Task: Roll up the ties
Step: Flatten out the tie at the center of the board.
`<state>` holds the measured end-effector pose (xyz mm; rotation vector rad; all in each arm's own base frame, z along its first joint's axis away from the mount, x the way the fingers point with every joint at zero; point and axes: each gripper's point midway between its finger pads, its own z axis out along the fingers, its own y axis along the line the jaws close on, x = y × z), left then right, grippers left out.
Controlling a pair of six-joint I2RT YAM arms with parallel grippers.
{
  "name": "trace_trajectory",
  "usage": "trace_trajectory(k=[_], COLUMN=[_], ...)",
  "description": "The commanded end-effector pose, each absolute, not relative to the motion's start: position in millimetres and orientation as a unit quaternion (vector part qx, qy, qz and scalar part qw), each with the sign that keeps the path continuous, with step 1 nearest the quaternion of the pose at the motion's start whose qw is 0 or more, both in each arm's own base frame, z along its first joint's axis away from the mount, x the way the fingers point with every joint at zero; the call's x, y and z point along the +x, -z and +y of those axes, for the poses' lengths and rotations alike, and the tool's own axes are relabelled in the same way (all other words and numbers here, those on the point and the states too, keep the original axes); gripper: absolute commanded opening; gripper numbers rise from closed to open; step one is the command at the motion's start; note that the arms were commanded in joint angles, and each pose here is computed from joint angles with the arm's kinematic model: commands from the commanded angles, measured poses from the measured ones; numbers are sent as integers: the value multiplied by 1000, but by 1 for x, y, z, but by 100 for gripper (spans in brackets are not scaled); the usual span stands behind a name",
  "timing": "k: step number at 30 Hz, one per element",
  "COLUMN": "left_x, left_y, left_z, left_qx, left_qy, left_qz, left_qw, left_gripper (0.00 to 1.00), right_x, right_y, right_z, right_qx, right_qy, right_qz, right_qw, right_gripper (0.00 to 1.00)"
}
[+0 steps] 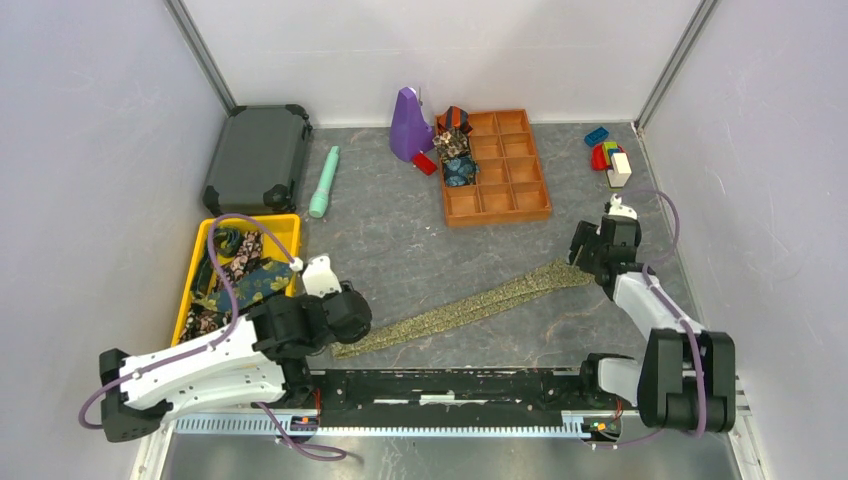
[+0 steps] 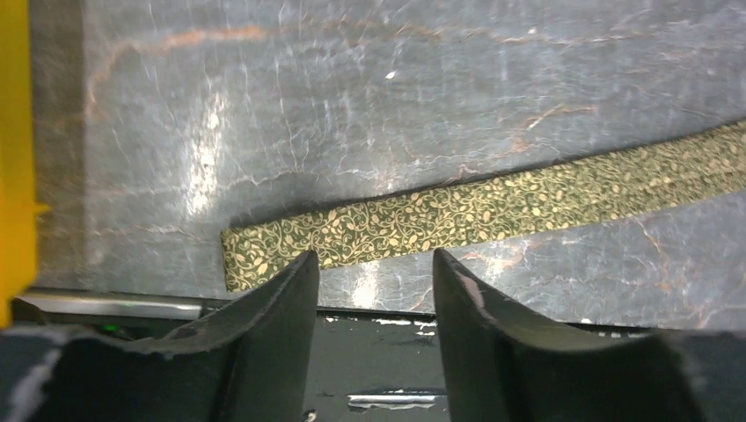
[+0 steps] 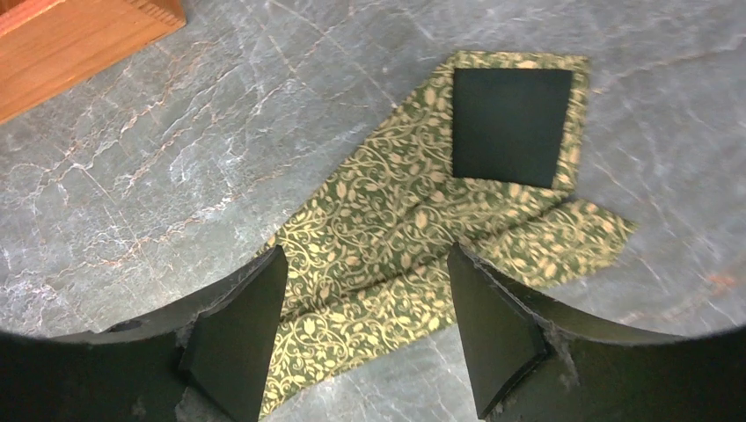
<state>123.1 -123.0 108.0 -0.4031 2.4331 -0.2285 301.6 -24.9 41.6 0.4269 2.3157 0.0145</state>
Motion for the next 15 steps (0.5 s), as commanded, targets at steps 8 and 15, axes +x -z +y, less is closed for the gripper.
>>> trace_trajectory(k=[8,15], left_x=[147,146], left_y=[-199,-198], left_z=[-109,-111], left_qx=[34,51], left_qy=[50,92], left_qz=[901,886], left_qw=[429,451], left_gripper=[73,74], right_x=[252,247], right_y=[-52,-33], right_z=[-58,-64], right_qx=[305,343], right_qy=[78,83], right_qz=[867,862], right_qw=[386,363], right_gripper=[78,72])
